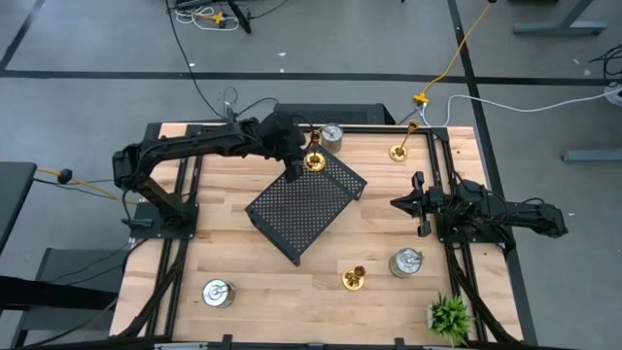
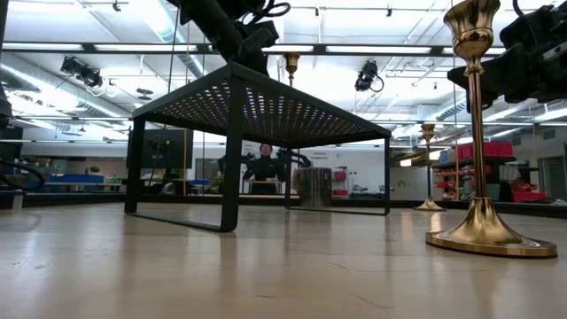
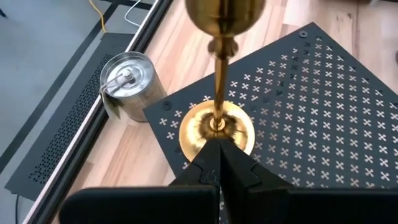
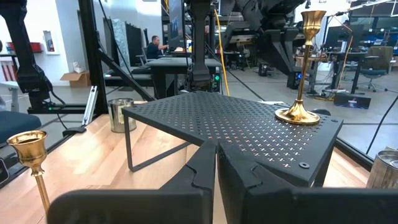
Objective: Pick & Place candle stick holders
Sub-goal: Put the bottom left silver scented candle on the shelf
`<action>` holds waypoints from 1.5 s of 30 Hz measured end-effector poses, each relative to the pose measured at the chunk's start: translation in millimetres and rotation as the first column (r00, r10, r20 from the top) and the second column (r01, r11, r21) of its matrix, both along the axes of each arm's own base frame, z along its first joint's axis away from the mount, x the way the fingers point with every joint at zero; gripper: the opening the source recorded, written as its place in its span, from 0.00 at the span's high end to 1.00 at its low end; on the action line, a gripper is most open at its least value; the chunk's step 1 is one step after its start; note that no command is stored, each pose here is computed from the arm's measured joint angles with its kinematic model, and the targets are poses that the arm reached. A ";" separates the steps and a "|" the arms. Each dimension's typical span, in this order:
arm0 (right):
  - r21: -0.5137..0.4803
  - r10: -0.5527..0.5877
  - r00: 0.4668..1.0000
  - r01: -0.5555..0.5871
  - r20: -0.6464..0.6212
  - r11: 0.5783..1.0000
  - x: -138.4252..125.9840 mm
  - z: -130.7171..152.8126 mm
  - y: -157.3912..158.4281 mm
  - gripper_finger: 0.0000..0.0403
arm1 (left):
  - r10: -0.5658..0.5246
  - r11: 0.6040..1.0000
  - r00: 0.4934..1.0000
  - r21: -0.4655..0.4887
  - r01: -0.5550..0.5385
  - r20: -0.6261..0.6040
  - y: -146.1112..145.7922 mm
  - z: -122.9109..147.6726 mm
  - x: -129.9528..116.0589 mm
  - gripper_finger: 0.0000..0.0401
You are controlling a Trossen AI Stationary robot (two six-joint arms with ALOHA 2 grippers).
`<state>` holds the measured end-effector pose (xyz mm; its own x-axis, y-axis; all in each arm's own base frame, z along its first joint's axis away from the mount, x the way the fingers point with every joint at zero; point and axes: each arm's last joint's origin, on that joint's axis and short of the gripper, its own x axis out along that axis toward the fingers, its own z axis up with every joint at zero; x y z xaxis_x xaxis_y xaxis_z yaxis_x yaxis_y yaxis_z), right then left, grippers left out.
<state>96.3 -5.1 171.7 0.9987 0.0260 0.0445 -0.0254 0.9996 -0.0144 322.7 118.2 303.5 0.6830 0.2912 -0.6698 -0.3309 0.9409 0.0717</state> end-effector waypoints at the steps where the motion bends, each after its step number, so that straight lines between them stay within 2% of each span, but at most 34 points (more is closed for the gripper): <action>1: 0.000 0.000 1.000 0.000 0.000 1.000 0.0 -0.1 0.0 0.94 | 0.003 1.000 1.000 0.000 -0.003 -0.001 1.1 0.0 -0.4 1.00; 8: 0.000 0.000 1.000 0.000 0.000 1.000 0.0 -0.1 0.0 0.94 | 0.008 1.000 1.000 0.010 -0.008 0.020 5.7 1.7 -0.6 1.00; 12: 0.000 0.000 1.000 0.000 0.000 1.000 0.0 -0.1 0.0 0.94 | -0.043 0.999 0.999 -0.016 0.044 0.031 9.3 1.6 -2.0 1.00; 17: 0.000 0.000 1.000 0.000 0.000 1.000 0.0 -0.1 0.0 0.94 | -0.048 0.999 0.999 -0.009 0.048 0.024 13.0 1.4 -3.8 0.99; 22: 0.000 0.000 1.000 0.000 0.000 1.000 0.0 0.0 0.0 0.94 | -0.049 0.998 0.998 -0.029 0.050 0.033 16.2 10.9 -16.7 0.99; 30: 0.000 0.000 1.000 0.000 0.000 1.000 0.0 -0.1 0.0 0.94 | -0.106 0.994 0.988 -0.013 0.108 0.117 -8.7 44.9 -39.8 1.00; 40: 0.000 0.000 1.000 0.000 0.000 1.000 0.0 -0.1 0.0 0.94 | -0.201 0.979 0.973 -0.019 0.205 0.111 -51.0 67.6 -67.4 1.00; 45: 0.000 0.000 1.000 0.000 0.000 1.000 0.0 -0.1 0.0 0.94 | -0.256 0.965 0.964 -0.039 0.259 0.069 -68.3 67.2 -72.9 1.00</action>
